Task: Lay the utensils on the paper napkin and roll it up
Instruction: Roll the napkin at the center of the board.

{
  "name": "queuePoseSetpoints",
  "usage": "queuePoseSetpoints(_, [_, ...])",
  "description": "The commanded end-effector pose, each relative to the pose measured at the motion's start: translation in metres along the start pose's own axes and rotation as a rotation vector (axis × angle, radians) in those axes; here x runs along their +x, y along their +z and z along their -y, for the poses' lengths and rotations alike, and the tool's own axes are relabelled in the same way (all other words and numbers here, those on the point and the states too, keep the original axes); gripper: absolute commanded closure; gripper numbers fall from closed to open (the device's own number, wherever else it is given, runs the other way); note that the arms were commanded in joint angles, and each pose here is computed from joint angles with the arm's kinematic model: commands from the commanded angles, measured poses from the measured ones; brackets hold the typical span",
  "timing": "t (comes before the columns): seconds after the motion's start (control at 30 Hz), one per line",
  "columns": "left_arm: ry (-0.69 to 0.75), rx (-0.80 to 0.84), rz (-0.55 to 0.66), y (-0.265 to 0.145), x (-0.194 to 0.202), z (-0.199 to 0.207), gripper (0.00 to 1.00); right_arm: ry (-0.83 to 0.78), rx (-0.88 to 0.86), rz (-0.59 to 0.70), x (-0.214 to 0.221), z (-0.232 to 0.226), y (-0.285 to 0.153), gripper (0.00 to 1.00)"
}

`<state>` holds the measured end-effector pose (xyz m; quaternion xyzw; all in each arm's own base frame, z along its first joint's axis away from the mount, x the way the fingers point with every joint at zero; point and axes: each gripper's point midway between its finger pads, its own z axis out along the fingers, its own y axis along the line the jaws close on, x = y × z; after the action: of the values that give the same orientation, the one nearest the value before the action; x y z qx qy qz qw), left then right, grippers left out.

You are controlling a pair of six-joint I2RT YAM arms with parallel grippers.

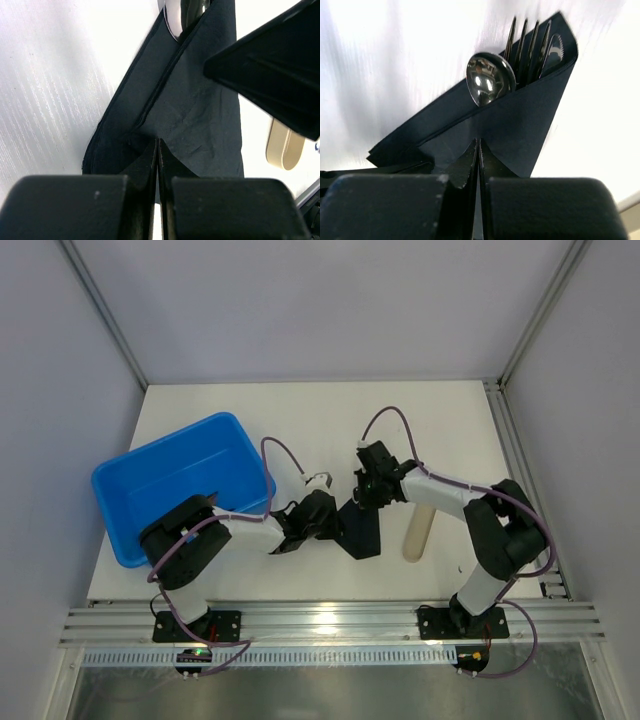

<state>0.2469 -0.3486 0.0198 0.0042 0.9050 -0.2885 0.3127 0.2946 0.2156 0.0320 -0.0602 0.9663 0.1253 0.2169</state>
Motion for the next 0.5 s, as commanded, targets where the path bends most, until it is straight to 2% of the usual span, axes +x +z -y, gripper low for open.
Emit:
queuePoseSetpoints(0.0, [0.043, -0.076, -0.06, -0.005, 0.018, -0.021, 1.0, -0.017, -0.005, 0.101, -0.036, -0.008, -0.023, 0.96])
queuePoseSetpoints(0.1, [0.042, -0.074, -0.059, -0.005, 0.017, -0.021, 1.0, -0.014, -0.024, 0.099, -0.036, -0.011, -0.025, 0.96])
queuePoseSetpoints(0.27, [0.042, -0.072, -0.057, -0.005, 0.016, -0.02, 1.0, 0.005, -0.156, 0.051, -0.015, -0.03, -0.027, 0.96])
queuePoseSetpoints(0.47, [0.037, -0.07, -0.061, -0.003, 0.019, -0.02, 1.0, 0.017, -0.159, 0.012, 0.007, -0.024, -0.016, 0.96])
